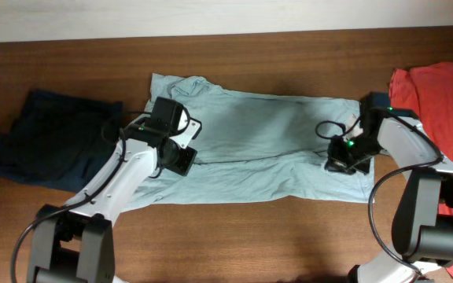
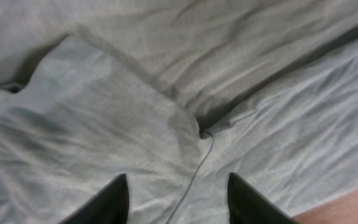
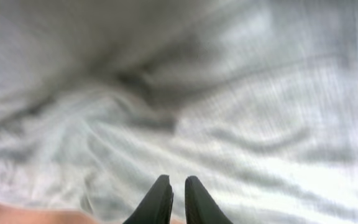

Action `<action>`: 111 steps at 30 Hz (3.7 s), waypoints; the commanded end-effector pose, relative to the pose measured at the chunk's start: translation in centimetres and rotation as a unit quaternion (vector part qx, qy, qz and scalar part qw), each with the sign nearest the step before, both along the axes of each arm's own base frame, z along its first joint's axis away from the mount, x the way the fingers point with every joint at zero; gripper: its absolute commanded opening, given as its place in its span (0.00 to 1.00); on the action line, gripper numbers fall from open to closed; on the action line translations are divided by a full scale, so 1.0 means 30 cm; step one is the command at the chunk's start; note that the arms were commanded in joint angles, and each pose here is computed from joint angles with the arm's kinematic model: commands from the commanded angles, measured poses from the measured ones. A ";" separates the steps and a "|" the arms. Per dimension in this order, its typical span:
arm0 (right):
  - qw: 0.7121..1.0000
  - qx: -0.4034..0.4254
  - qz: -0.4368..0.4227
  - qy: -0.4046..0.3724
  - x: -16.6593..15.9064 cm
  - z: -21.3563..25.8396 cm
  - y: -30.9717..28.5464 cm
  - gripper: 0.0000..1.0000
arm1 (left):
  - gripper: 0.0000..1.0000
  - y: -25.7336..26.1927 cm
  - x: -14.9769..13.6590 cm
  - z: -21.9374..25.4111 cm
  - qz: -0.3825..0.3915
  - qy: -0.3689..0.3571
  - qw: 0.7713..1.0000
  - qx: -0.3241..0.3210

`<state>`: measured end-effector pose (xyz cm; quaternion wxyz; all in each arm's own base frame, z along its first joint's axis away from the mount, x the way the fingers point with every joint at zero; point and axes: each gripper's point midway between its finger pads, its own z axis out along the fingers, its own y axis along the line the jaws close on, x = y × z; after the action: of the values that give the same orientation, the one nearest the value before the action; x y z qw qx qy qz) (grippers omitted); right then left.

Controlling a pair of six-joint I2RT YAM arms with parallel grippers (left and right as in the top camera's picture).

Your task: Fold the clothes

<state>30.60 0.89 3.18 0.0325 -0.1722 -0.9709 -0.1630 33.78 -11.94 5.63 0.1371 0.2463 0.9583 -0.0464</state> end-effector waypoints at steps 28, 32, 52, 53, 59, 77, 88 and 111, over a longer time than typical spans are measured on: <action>0.948 -0.286 -0.098 0.100 -0.237 -0.125 -0.307 0.09 | 0.20 0.271 0.044 -0.205 0.144 0.037 0.984 0.103; 0.959 -0.256 -0.115 0.050 -0.169 -0.014 -0.280 0.15 | 0.27 0.254 0.087 -0.055 0.161 0.014 0.983 0.082; 0.950 -0.069 -0.006 -0.303 0.183 0.594 -0.064 0.66 | 0.96 0.066 0.497 0.275 0.137 -0.119 0.981 -0.062; 0.951 -0.069 -0.006 -0.301 0.186 0.588 -0.064 0.66 | 0.96 0.032 0.554 0.231 0.124 -0.116 0.982 -0.078; 0.958 -0.071 -0.007 -0.278 0.190 0.539 -0.071 0.66 | 0.91 -0.064 0.719 0.008 0.100 -0.104 0.985 -0.095; 0.974 -0.061 -0.006 -0.219 0.182 0.429 -0.069 0.66 | 0.56 -0.048 0.775 -0.068 0.107 -0.161 0.981 0.023; 0.974 -0.062 -0.006 -0.219 0.182 0.429 -0.070 0.66 | 0.55 -0.033 0.772 -0.131 0.110 -0.148 0.982 0.031; 0.977 -0.059 -0.005 -0.203 0.156 0.419 -0.065 0.66 | 0.10 -0.018 0.839 -0.042 0.111 -0.180 0.976 0.052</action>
<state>34.95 -1.07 15.33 -0.1706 -0.1442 -0.9658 -0.1319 58.80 -13.10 4.44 0.3045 0.1449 0.9400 0.0511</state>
